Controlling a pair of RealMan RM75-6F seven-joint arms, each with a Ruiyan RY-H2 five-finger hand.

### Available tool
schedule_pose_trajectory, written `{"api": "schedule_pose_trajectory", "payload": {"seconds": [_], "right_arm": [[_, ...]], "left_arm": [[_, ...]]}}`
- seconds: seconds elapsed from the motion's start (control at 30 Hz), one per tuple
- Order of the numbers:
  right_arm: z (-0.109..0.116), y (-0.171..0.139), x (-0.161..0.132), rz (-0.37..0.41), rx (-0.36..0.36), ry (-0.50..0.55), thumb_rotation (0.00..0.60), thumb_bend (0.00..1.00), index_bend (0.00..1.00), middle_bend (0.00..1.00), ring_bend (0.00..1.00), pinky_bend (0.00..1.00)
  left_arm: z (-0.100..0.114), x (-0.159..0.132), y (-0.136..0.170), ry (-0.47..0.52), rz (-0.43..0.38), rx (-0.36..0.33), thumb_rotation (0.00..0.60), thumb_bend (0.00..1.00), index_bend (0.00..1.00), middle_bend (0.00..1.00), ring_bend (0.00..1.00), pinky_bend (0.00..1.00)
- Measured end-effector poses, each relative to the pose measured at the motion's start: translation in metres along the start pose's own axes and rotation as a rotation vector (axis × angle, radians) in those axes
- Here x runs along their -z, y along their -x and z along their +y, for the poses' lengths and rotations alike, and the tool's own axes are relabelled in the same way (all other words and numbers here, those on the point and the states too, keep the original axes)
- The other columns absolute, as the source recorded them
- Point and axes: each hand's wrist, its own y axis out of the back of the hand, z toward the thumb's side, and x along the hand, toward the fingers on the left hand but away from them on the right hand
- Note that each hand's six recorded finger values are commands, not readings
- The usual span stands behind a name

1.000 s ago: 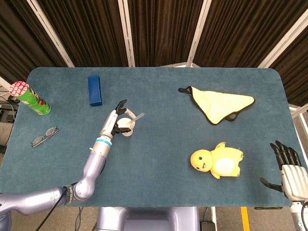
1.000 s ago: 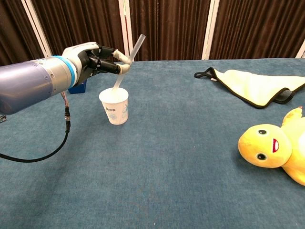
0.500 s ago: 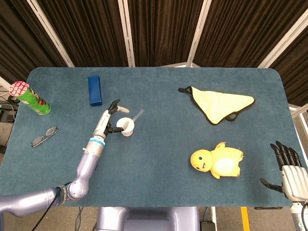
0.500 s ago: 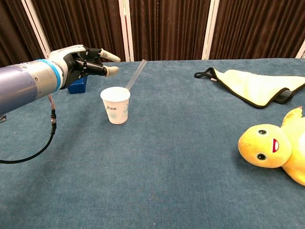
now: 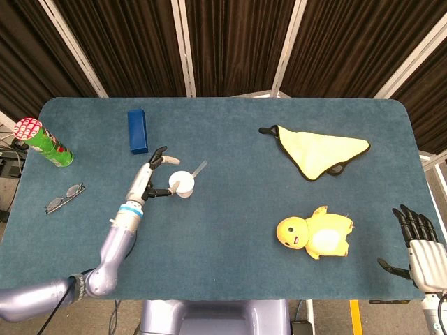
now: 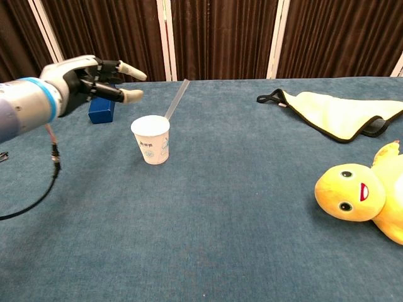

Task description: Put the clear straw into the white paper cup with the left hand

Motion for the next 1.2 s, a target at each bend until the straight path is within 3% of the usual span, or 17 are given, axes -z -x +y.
{"api": "schedule_pose_trajectory", "payload": {"seconds": [0.17,0.33,0.5,0.63,0.77,0.87,1.2], "right_arm": [[0.000,-0.001,0.000,0.000,0.002,-0.003,0.600,0.08,0.00,0.00,0.00,0.00],[0.000,-0.002,0.000,0.000,0.008,-0.006,0.600,0.08,0.00,0.00,0.00,0.00],[0.000,-0.004,0.000,0.001,0.014,-0.010,0.600,0.08,0.00,0.00,0.00,0.00],[0.000,-0.006,0.000,0.005,0.018,-0.011,0.600,0.08,0.00,0.00,0.00,0.00],[0.000,-0.008,0.000,0.010,0.022,-0.009,0.600,0.08,0.00,0.00,0.00,0.00],[0.000,-0.009,0.001,0.012,0.026,-0.010,0.600,0.08,0.00,0.00,0.00,0.00],[0.000,-0.008,-0.001,0.007,0.025,-0.015,0.600,0.08,0.00,0.00,0.00,0.00]], "left_arm": [[0.023,0.010,0.022,-0.301,-0.056,-0.009,0.600,0.37,0.24,0.00,0.00,0.00],[0.054,0.035,0.055,-0.637,-0.032,-0.030,0.600,0.37,0.16,0.00,0.00,0.00],[0.085,0.059,0.101,-0.841,0.007,-0.086,0.600,0.37,0.13,0.00,0.00,0.00],[0.098,0.071,0.128,-0.888,0.020,-0.129,0.600,0.35,0.09,0.00,0.00,0.00],[0.102,0.086,0.154,-0.948,0.016,-0.122,0.600,0.23,0.06,0.00,0.00,0.00],[0.107,0.098,0.173,-0.969,0.033,-0.115,0.600,0.20,0.05,0.00,0.00,0.00],[0.107,0.098,0.179,-0.991,0.001,-0.104,0.600,0.20,0.05,0.00,0.00,0.00]]}}
